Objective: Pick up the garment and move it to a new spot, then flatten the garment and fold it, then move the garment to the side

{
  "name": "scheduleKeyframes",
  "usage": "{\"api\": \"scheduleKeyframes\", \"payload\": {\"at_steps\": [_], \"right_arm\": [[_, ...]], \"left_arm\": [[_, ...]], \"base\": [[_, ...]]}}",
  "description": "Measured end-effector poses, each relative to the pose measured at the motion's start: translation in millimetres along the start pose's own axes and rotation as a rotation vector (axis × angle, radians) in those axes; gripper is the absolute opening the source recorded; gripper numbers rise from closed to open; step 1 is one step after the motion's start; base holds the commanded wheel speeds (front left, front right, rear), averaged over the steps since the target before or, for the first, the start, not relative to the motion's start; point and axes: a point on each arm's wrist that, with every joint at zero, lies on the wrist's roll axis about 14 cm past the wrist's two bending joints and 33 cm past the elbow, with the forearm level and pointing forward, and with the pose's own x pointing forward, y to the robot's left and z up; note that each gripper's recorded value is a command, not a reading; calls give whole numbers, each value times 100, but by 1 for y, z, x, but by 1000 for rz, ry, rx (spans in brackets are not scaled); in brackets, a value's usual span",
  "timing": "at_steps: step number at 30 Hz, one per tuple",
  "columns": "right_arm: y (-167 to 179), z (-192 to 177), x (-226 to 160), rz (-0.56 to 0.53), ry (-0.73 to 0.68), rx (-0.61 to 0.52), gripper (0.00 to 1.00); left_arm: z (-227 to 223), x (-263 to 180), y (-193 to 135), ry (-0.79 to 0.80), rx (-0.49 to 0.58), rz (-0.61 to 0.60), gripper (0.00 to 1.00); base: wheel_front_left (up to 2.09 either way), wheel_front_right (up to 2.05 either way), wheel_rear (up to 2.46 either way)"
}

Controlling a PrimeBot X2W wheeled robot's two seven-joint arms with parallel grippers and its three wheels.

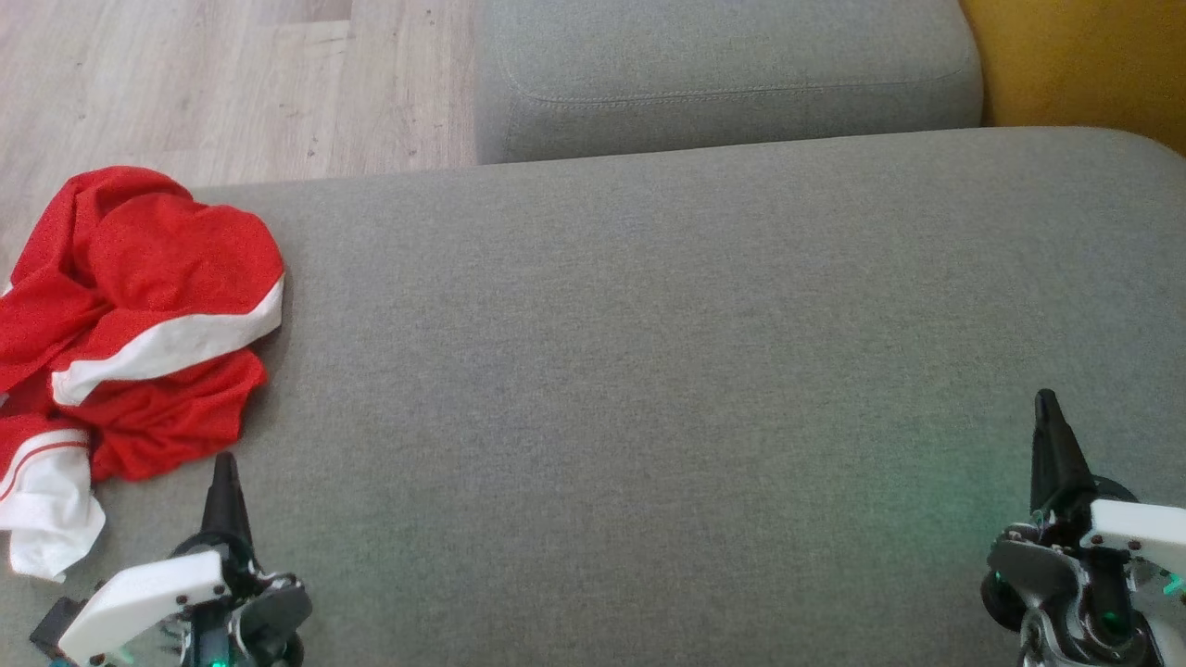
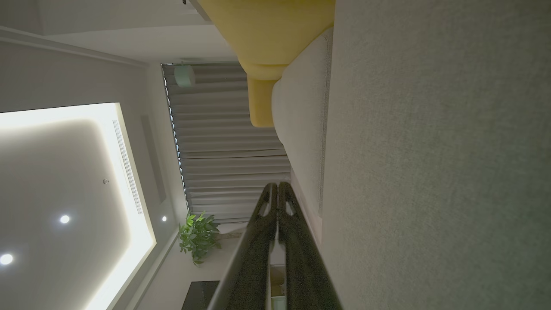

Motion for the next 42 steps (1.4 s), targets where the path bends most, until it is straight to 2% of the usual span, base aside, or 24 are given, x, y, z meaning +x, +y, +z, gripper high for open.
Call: {"api": "scheduleKeyframes", "payload": {"at_steps": [6, 7, 15, 23, 42], "right_arm": [[0, 0, 0, 0, 0, 0, 0], [0, 0, 0, 0, 0, 0, 100], [-60, -1, -29, -179, -6, 16, 100], [-56, -8, -27, -170, 11, -35, 100], [-44, -21, -24, -131, 55, -309, 100]], "left_arm": [[0, 0, 0, 0, 0, 0, 0], [0, 0, 0, 0, 0, 0, 100], [-3, -28, 58, -4, -19, 173, 100], [-3, -26, 53, -6, 52, 163, 100], [-17, -22, 37, 34, 332, 134, 100]], "base": [[0, 0, 0], [0, 0, 0], [0, 0, 0], [0, 0, 0], [0, 0, 0]]}}
